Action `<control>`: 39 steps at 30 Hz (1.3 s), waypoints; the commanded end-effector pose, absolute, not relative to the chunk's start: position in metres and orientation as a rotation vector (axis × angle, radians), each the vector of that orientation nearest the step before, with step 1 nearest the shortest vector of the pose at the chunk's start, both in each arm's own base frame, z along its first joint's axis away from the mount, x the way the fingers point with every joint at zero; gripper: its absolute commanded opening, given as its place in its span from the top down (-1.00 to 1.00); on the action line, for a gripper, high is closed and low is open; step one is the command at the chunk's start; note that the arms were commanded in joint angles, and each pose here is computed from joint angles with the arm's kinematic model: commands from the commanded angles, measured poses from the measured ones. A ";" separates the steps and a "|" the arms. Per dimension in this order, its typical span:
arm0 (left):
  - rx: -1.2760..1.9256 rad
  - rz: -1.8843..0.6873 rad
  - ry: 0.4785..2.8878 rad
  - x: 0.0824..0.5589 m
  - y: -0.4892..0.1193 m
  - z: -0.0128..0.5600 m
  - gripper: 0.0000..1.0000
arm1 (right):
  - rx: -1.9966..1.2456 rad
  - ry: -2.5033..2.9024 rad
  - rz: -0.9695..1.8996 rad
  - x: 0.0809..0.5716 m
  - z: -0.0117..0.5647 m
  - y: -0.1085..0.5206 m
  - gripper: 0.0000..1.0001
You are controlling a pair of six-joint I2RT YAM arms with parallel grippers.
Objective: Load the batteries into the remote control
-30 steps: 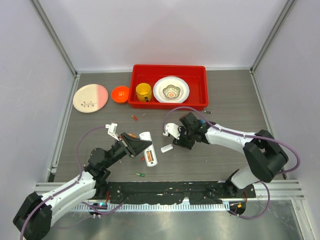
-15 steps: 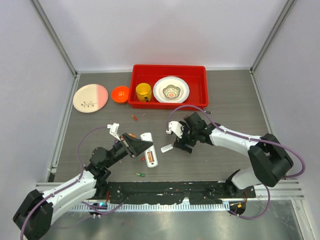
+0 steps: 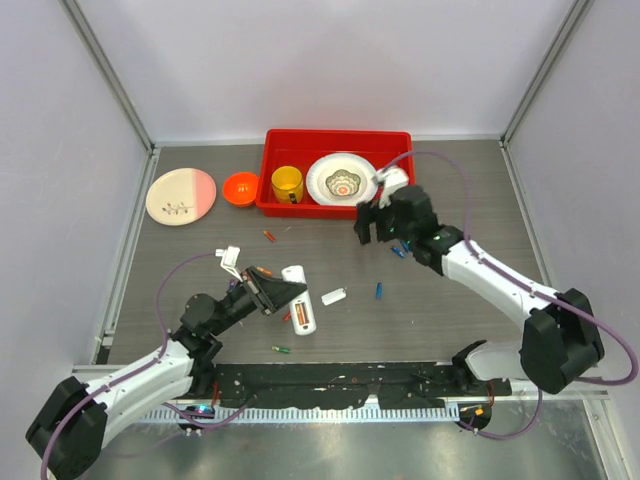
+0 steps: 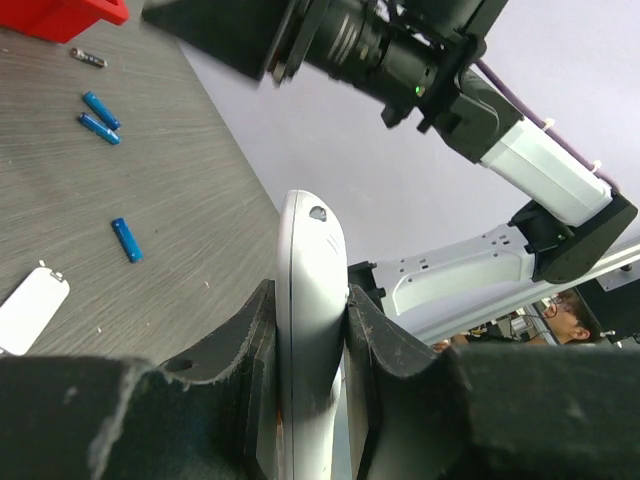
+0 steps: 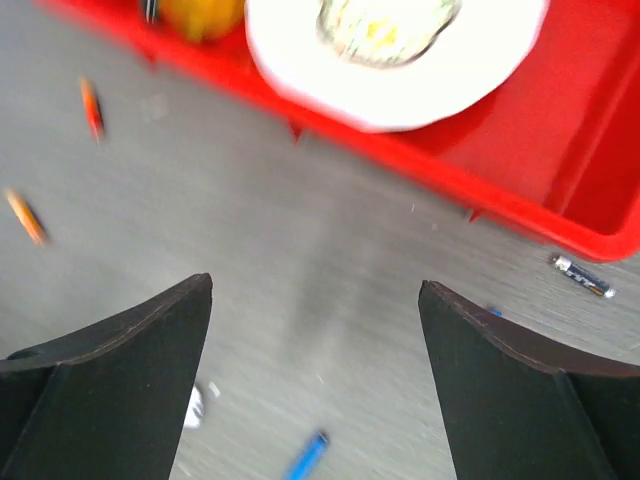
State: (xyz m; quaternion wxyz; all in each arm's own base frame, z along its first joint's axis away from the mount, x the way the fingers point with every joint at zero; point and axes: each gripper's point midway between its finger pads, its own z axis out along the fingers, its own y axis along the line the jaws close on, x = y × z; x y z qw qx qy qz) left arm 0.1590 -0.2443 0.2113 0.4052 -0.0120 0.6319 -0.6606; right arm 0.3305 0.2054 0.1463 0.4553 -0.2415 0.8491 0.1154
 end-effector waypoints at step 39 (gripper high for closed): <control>-0.076 -1.633 1.745 0.165 -0.255 0.173 0.99 | 0.261 2.566 0.048 0.256 0.020 0.172 0.15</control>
